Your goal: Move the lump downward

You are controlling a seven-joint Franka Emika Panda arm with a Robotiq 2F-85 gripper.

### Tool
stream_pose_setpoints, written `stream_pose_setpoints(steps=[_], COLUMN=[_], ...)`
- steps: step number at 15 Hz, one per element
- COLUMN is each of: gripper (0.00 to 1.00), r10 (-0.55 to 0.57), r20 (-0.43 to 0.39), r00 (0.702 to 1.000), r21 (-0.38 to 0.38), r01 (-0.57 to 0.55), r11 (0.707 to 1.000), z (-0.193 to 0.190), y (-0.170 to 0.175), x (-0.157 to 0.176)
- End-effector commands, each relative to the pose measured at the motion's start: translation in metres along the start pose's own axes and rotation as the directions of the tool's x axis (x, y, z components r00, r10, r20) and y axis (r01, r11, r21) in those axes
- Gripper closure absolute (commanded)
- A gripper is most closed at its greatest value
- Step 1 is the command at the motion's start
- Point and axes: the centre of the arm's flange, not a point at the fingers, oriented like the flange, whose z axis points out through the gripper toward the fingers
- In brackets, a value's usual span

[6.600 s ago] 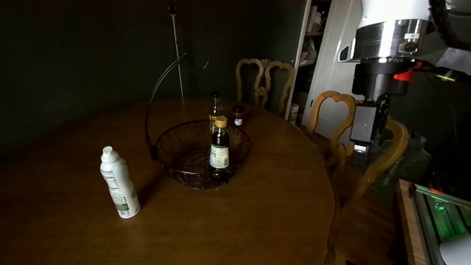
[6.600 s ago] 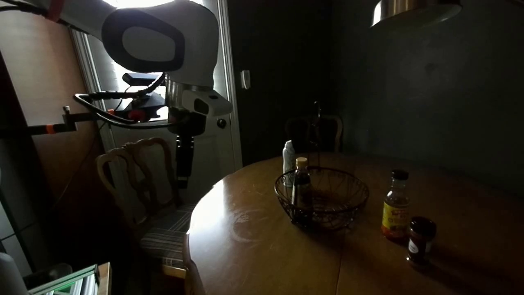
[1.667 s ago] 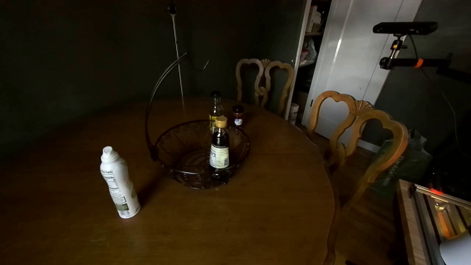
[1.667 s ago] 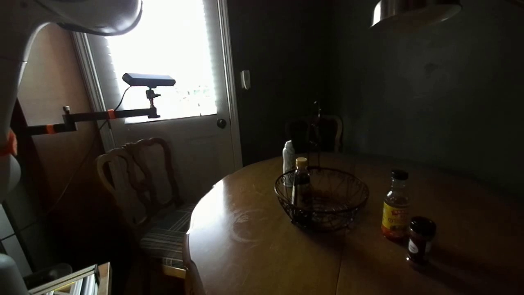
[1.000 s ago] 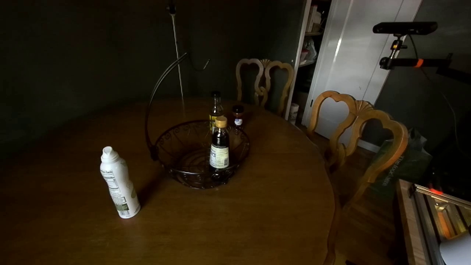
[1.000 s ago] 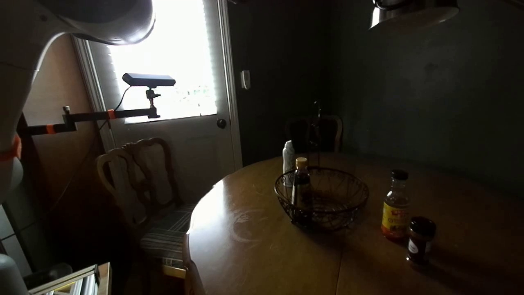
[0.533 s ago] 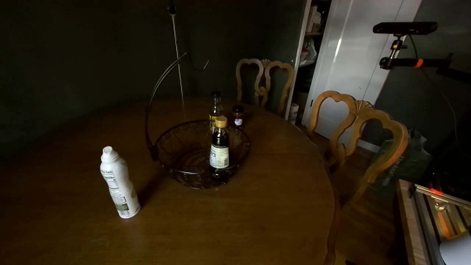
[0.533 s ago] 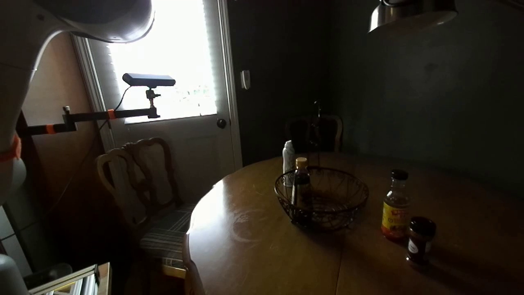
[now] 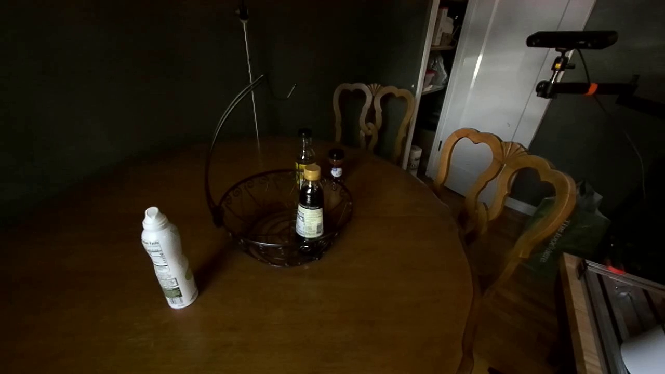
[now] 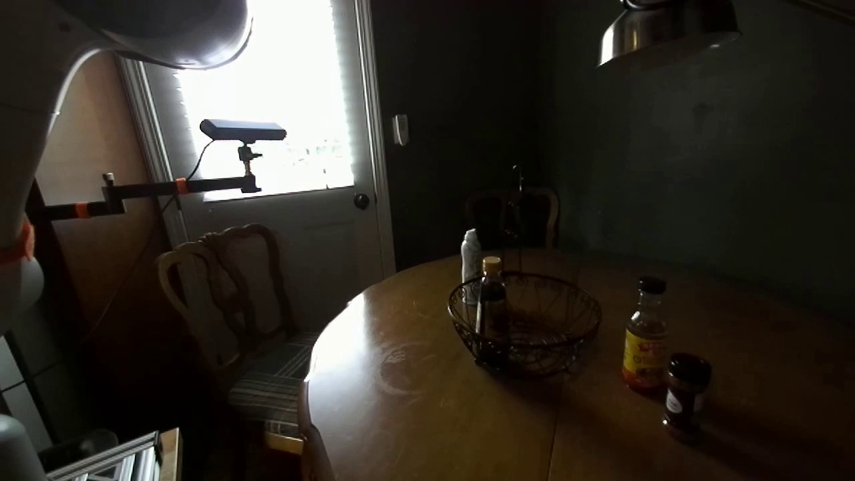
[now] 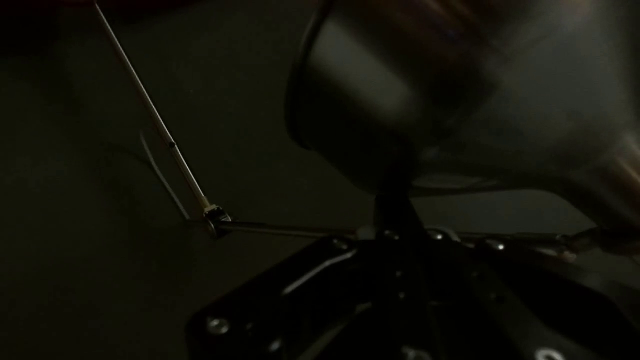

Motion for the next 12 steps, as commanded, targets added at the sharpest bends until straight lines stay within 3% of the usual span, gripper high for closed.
stream_pose_setpoints(steps=[1,12], gripper=[1.00,1.00], r10=[-0.016,-0.016], r20=[0.071,0.086], r00=[0.997,0.996], r21=[-0.002,-0.108], r01=[0.017,0.025], r11=[1.000,0.994], z=[0.005,0.014], y=[0.008,0.035], x=[-0.009,-0.014])
